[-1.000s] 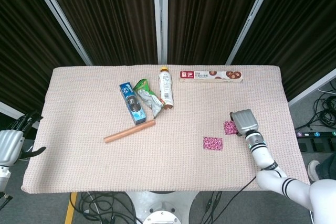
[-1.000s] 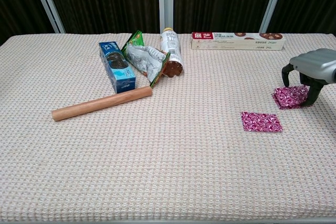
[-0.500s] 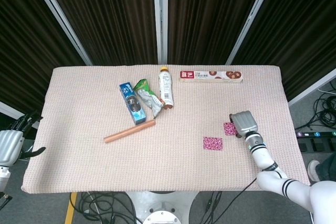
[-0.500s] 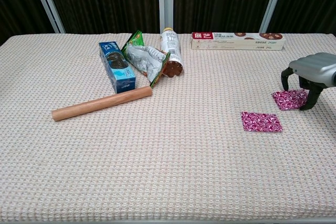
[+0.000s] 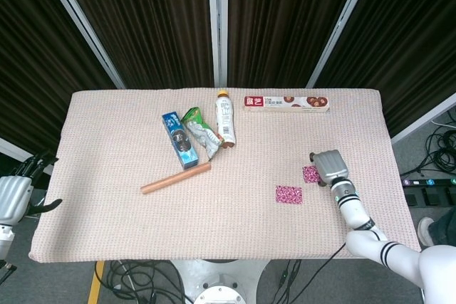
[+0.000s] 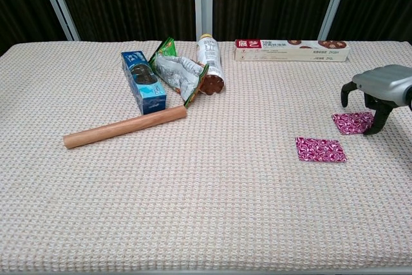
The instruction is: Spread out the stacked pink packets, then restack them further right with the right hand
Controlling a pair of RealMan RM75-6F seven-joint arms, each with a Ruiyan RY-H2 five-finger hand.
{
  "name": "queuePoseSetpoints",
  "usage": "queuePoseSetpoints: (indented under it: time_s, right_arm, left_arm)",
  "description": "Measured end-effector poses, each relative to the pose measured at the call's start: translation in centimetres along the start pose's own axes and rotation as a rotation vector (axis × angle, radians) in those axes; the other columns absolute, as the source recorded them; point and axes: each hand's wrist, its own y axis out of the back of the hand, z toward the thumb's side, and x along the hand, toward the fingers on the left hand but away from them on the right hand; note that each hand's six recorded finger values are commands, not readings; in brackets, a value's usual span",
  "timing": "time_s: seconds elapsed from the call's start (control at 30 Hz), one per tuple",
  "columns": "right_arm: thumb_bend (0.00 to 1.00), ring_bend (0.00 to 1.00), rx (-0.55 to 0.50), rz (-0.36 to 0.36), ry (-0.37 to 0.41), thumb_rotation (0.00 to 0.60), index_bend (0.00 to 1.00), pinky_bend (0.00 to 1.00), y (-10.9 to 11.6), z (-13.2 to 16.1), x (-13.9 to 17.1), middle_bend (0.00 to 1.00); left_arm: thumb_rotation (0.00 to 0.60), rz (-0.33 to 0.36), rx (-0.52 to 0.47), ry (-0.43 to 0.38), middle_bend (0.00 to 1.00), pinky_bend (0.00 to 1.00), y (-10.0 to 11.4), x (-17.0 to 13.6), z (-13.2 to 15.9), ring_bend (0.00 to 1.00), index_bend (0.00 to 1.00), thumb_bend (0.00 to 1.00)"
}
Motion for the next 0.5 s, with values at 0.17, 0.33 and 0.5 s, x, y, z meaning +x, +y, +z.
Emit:
queuePoseSetpoints:
  time_s: [0.17, 0.33, 0.5]
  right_arm:
    - [0.00, 1.00, -0.016, -0.013, 0.022, 0.600, 0.34, 0.96, 0.7, 0.6, 0.4, 1.00]
    - [0.00, 1.00, -0.013, -0.035, 0.065, 0.600, 0.34, 0.96, 1.9, 1.8, 1.6, 1.00]
    - [0.00, 1.00, -0.016, -0.032, 0.108, 0.600, 0.36, 0.96, 2.6, 3.3, 3.4, 1.00]
  left_arm:
    - [0.600, 0.005, -0.004, -0.001, 0.18, 0.30, 0.2, 0.0, 0.0, 0.17, 0.24, 0.02]
    - [0.600, 0.008, -0.007, -0.005, 0.18, 0.30, 0.2, 0.1, 0.2, 0.17, 0.24, 0.02]
    - [0.600, 0.012, -0.010, -0.003, 0.18, 0.30, 0.3, 0.1, 0.2, 0.17, 0.24, 0.02]
